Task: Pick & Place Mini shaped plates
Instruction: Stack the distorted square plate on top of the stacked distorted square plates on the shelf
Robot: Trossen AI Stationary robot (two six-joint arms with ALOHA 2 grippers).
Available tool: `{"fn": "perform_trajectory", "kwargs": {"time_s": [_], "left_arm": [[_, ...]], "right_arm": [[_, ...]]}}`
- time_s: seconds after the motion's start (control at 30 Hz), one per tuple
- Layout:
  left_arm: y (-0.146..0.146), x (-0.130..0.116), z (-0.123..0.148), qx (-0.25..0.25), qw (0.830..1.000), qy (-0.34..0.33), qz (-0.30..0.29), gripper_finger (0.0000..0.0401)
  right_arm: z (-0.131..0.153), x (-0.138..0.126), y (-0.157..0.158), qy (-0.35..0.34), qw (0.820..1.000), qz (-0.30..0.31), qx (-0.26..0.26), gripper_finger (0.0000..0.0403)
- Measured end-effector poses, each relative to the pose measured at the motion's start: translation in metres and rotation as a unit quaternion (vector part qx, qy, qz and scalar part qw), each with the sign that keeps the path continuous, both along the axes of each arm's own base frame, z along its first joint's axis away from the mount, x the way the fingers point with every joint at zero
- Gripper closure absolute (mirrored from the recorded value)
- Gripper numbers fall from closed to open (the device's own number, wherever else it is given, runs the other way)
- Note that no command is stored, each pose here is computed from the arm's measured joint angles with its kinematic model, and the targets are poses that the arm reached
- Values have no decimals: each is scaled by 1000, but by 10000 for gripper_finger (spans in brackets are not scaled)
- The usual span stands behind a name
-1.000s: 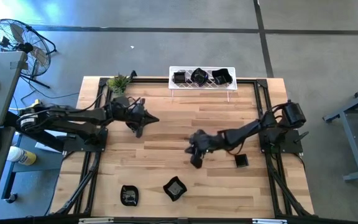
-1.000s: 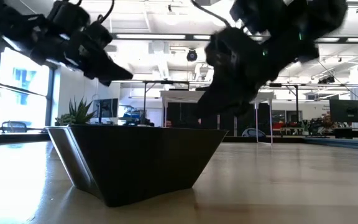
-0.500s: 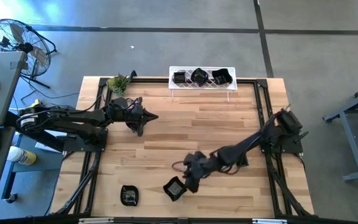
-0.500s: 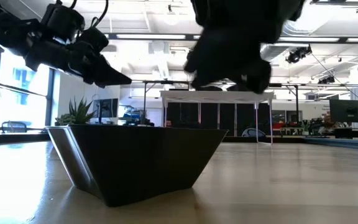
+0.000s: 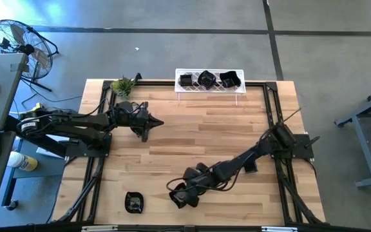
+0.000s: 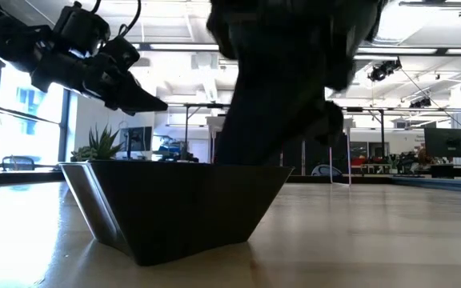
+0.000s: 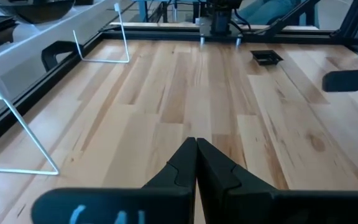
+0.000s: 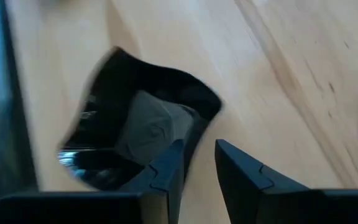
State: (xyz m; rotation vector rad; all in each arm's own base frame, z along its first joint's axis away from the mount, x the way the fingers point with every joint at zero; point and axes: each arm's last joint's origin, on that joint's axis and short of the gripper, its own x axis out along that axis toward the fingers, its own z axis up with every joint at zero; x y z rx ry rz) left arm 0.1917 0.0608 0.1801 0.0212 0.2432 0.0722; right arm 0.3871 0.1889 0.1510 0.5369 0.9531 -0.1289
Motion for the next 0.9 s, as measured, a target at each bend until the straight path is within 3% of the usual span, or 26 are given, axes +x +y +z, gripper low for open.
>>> {"fn": "perform_trajectory", "kwargs": {"time_s": [0.2, 0.47, 0.57, 0.9], "left_arm": [[0, 0, -1, -1, 1000, 3, 0, 401], [0, 0, -1, -2, 1000, 4, 1, 401], [0, 0, -1, -2, 1000, 4, 0, 401], [0, 0, -1, -4, 1000, 7, 0, 401]], "right_arm": [[-10, 2, 1, 11, 1000, -7, 4, 324], [-9, 2, 1, 7, 1000, -7, 0, 395], [-6, 2, 0, 4, 1000, -4, -1, 396], [36, 1, -29, -20, 1000, -16, -8, 397]]}}
